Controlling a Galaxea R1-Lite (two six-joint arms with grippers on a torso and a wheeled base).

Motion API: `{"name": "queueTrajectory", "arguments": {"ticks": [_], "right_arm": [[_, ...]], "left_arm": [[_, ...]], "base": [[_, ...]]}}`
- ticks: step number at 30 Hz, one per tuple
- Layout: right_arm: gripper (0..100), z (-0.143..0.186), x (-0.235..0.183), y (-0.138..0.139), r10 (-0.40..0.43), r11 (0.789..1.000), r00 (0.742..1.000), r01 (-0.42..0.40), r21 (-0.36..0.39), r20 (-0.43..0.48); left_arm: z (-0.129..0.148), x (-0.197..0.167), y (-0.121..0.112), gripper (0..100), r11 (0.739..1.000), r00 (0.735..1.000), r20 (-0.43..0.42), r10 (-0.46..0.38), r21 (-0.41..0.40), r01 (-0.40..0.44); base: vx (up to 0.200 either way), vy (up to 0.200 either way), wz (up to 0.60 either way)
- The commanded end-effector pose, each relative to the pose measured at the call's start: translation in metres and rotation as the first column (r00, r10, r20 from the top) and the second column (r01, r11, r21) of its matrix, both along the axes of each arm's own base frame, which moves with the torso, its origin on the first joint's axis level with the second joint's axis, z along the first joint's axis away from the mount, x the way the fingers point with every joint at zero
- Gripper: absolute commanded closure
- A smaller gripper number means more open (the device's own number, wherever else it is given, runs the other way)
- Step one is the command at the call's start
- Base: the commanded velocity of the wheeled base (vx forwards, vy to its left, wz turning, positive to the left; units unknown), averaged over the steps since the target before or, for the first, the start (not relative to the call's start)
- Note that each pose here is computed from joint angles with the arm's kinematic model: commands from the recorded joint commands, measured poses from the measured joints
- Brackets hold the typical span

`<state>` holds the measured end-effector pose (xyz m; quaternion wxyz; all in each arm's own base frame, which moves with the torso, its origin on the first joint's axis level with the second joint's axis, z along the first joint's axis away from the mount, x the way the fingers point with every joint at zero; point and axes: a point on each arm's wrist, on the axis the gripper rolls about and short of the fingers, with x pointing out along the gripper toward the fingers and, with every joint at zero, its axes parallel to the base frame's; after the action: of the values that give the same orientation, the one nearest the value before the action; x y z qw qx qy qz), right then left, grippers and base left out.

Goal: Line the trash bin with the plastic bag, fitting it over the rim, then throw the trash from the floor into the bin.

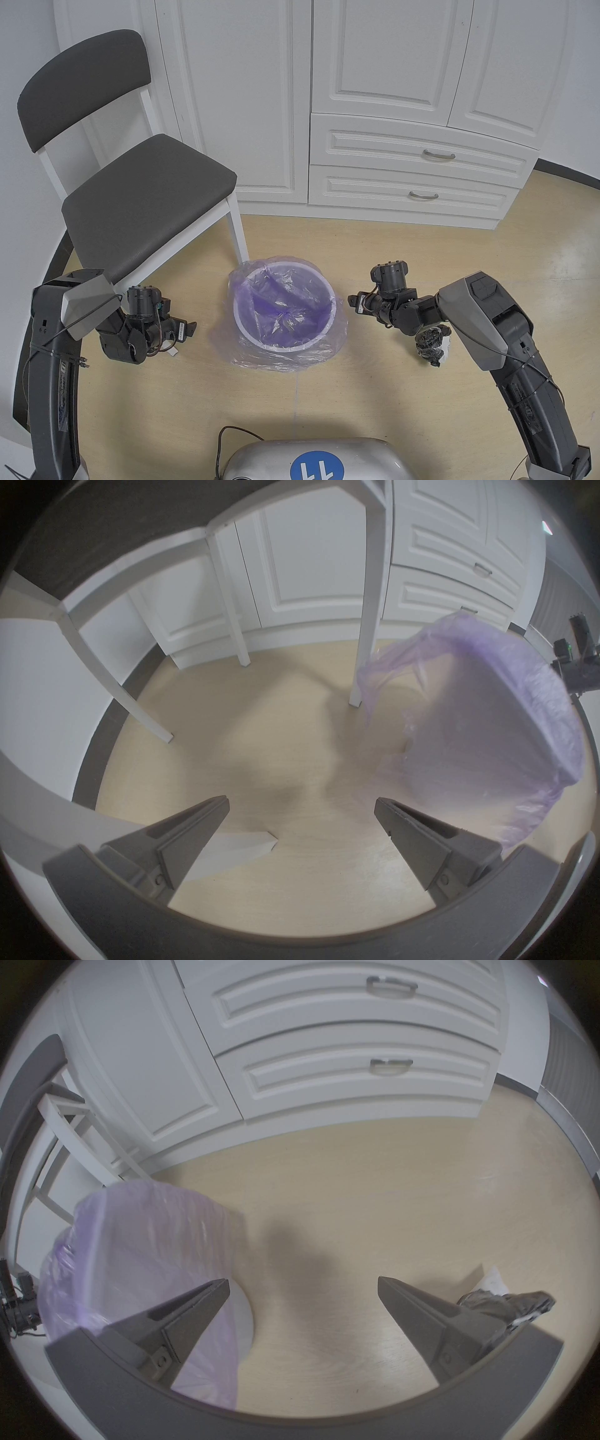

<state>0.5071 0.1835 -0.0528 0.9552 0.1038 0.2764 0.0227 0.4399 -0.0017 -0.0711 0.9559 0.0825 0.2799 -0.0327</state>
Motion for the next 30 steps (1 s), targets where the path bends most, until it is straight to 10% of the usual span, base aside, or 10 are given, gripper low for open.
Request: {"name": "queueTrajectory", "arguments": {"ticks": [1, 19, 30], "right_arm": [[0, 0.044, -0.009, 0.012, 0.012, 1.0, 0.999, -0.012, 0.002, 0.051], [0, 0.004, -0.005, 0.025, 0.077, 0.997, 0.997, -0.077, -0.005, 0.01], [0, -0.044, -0.015, 0.023, 0.165, 0.984, 0.968, -0.176, -0.041, -0.191]], "left_arm": [[0.024, -0.014, 0.008, 0, 1.0, 0.999, 0.05, 0.012, -0.002, -0.012], [0.015, -0.02, -0.025, 0, 0.996, 0.995, 0.045, -0.087, -0.017, 0.088], [0.008, -0.015, -0.038, 0, 0.991, 0.99, 0.065, -0.127, -0.029, 0.129]], "base": [[0.0, 0.0, 0.0], [0.0, 0.0, 0.0], [0.0, 0.0, 0.0]]}}
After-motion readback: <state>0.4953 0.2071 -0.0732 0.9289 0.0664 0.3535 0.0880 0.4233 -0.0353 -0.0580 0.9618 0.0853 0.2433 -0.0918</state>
